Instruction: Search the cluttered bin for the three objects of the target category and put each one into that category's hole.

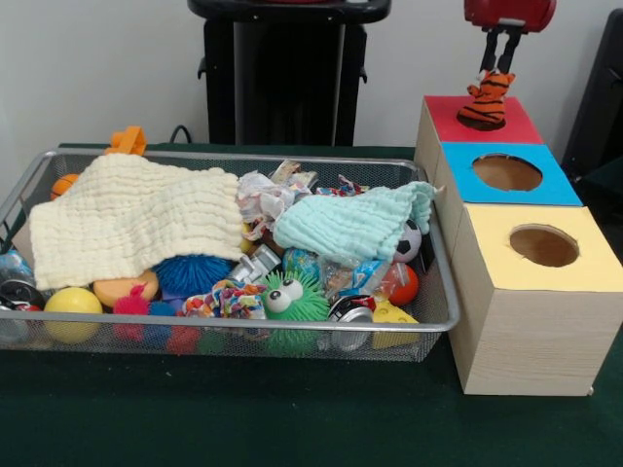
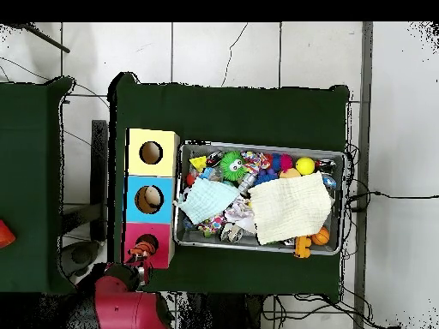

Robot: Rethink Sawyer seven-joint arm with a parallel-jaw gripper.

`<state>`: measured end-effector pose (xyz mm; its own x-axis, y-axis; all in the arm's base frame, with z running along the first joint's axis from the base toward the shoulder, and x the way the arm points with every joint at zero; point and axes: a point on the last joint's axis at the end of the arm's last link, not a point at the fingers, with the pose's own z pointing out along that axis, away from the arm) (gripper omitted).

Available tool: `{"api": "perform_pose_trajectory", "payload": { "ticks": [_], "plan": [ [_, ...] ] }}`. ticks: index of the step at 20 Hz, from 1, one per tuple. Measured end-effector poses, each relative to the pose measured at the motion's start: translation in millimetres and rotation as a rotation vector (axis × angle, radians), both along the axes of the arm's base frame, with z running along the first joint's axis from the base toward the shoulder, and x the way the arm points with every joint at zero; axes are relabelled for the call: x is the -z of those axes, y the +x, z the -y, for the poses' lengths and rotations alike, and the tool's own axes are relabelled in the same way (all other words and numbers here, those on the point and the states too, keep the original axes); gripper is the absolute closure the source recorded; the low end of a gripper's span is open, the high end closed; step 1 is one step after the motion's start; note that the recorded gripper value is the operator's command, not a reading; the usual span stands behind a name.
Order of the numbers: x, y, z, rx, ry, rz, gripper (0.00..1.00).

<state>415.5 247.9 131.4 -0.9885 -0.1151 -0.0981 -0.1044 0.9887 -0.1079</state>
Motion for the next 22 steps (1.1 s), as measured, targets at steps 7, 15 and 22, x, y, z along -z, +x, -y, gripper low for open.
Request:
{"api": "perform_pose_trajectory", "payload": {
  "ticks": [7, 15, 22],
  "plan": [
    [-0.1, 0.7, 0.0, 0.002, 0.001, 0.002, 1.00],
    [-0.6, 7.7, 4.1, 0.009, 0.002, 0.036, 1.00],
    [3.2, 16.3, 12.4, 0.023, -0.001, 0.069, 1.00]
  ]
}}
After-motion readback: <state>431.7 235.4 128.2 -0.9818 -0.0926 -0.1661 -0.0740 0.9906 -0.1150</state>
